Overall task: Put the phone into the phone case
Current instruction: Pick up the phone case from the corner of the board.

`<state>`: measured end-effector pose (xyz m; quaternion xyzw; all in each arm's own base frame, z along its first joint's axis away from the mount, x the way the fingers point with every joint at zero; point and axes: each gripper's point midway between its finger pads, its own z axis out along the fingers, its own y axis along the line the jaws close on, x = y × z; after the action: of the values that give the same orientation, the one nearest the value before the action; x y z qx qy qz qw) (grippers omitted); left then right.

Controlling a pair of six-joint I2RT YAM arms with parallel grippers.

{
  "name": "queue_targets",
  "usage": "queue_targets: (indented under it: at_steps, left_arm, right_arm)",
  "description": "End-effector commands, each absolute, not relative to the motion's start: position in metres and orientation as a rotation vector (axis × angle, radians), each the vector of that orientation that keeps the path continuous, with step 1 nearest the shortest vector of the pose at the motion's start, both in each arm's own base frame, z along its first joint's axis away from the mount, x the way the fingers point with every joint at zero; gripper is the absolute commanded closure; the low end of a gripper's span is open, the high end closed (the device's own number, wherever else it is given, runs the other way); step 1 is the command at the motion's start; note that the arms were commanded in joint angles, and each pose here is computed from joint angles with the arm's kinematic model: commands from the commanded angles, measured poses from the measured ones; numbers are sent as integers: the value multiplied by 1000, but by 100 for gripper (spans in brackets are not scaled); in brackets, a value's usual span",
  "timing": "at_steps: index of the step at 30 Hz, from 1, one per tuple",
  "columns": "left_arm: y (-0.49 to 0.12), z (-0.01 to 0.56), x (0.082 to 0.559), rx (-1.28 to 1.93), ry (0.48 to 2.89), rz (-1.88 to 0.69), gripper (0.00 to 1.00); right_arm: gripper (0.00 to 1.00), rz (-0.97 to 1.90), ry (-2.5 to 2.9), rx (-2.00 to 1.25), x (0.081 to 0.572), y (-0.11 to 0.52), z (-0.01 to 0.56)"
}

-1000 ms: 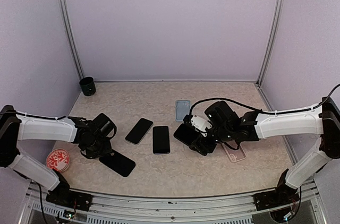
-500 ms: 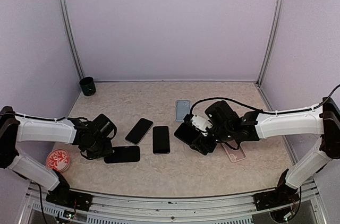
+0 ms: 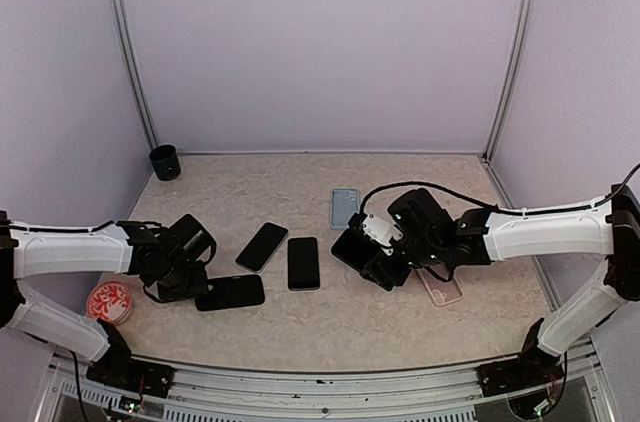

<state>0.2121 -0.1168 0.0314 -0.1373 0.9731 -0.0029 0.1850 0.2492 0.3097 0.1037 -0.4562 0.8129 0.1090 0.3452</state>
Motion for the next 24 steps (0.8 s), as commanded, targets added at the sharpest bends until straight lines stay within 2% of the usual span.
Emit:
queue_targets:
  at_steps: [1, 15, 24]
  left_arm:
    - [-133, 69, 222, -388, 2673, -113, 99]
    - [-189, 151, 249, -233, 2537, -287, 100]
    - [-277, 165, 306, 186, 2472, -295, 100]
  right_arm:
    - [26, 282, 2029, -1095, 262, 311, 143]
    - [26, 216, 1952, -957, 272, 293, 185]
    - [27, 202, 1926, -854, 273, 275, 207]
